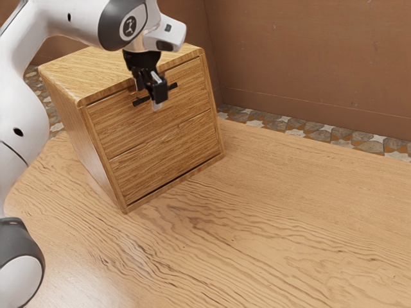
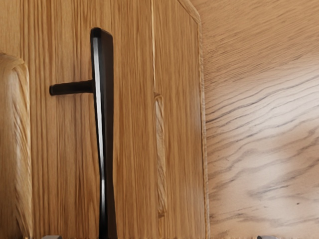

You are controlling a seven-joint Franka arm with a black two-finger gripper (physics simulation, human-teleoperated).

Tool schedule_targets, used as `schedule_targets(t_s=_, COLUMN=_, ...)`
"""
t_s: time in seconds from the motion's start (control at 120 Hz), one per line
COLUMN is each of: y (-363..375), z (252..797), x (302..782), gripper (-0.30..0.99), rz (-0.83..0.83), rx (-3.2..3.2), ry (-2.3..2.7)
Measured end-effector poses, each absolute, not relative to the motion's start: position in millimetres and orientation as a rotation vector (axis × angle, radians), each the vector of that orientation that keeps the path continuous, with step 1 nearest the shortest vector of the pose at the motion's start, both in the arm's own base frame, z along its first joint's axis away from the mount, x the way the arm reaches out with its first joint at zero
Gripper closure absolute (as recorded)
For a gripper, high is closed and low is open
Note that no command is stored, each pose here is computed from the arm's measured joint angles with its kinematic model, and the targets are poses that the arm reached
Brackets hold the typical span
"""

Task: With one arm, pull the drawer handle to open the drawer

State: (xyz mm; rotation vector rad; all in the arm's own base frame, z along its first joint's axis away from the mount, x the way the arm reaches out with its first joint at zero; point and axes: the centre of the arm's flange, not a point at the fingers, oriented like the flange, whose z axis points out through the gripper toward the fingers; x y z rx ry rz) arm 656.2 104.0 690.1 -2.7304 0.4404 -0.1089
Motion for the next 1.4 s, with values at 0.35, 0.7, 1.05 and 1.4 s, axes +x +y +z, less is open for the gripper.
schedule_targets(t_s=0.35, y=101, z=679, x=668, gripper=0.20, rz=-0.131, rx=-2.730, ry=0.462)
schedule_targets(t_s=0.7, y=96, z=666, x=676, gripper=0.18, rz=-0.135, rx=-2.756, ry=0.483)
schedule_targets(t_s=1.05, y=68, z=669, x=674, gripper=0.24, rz=-0.156, rx=-2.798, ry=0.540)
schedule_targets(t_s=1.4, y=41, z=686, x=652, gripper=0.23, rz=-0.149, rx=-2.831, ry=0.576)
